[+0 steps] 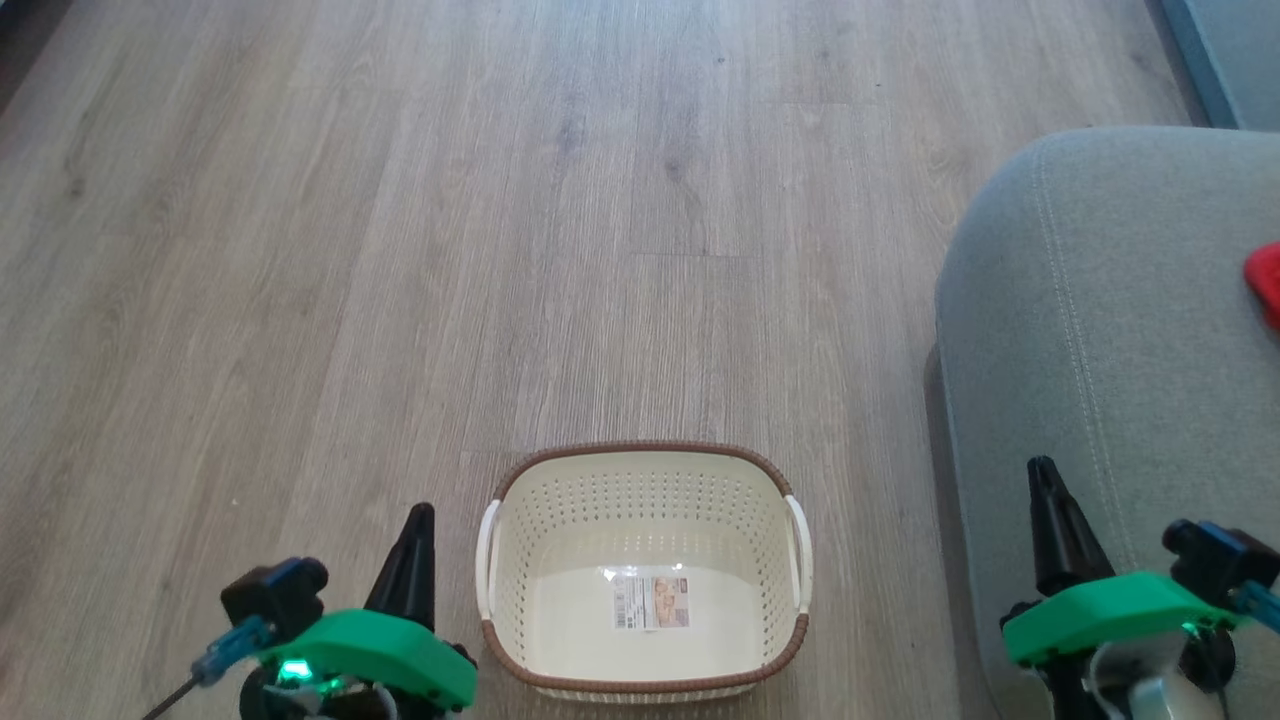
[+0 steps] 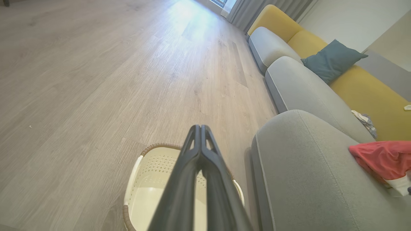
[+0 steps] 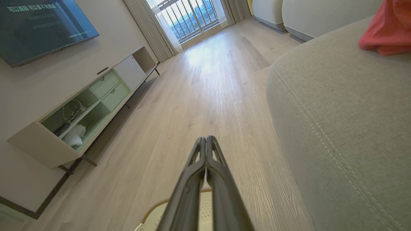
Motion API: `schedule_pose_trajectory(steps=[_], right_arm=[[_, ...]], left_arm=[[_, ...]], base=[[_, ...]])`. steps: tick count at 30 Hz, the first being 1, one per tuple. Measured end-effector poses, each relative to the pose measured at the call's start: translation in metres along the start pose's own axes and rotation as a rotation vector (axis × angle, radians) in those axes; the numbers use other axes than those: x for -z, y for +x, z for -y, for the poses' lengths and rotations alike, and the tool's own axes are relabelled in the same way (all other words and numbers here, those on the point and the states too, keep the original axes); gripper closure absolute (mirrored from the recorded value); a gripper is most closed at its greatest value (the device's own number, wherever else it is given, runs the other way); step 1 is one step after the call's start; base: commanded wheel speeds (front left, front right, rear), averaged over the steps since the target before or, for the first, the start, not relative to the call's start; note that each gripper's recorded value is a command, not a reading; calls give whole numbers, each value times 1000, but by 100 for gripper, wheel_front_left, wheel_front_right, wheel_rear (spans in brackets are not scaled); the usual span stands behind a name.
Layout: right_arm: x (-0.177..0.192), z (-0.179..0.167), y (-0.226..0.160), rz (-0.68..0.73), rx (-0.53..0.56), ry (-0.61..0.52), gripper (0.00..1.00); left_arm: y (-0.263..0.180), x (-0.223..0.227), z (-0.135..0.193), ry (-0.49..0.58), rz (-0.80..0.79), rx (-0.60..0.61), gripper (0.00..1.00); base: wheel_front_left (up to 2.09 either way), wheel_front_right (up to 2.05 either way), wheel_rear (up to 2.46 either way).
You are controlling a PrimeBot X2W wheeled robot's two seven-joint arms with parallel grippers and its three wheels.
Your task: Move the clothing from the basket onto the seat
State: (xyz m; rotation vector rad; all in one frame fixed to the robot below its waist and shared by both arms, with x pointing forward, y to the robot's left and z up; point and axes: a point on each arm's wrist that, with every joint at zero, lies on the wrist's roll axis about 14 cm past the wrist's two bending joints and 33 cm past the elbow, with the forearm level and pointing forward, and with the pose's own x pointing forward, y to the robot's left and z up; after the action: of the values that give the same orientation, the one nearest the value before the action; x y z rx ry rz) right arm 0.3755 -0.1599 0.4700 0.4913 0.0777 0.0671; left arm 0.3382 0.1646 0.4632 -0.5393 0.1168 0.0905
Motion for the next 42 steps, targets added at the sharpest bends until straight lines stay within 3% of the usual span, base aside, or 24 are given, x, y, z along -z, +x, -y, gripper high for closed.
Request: schedule_pose_trajectory(steps=[42], right_arm=[[-10, 24, -3, 12, 97, 449, 100]], left_arm=[[13, 1, -9, -434, -74, -13, 100]], base=[[0, 0, 0]])
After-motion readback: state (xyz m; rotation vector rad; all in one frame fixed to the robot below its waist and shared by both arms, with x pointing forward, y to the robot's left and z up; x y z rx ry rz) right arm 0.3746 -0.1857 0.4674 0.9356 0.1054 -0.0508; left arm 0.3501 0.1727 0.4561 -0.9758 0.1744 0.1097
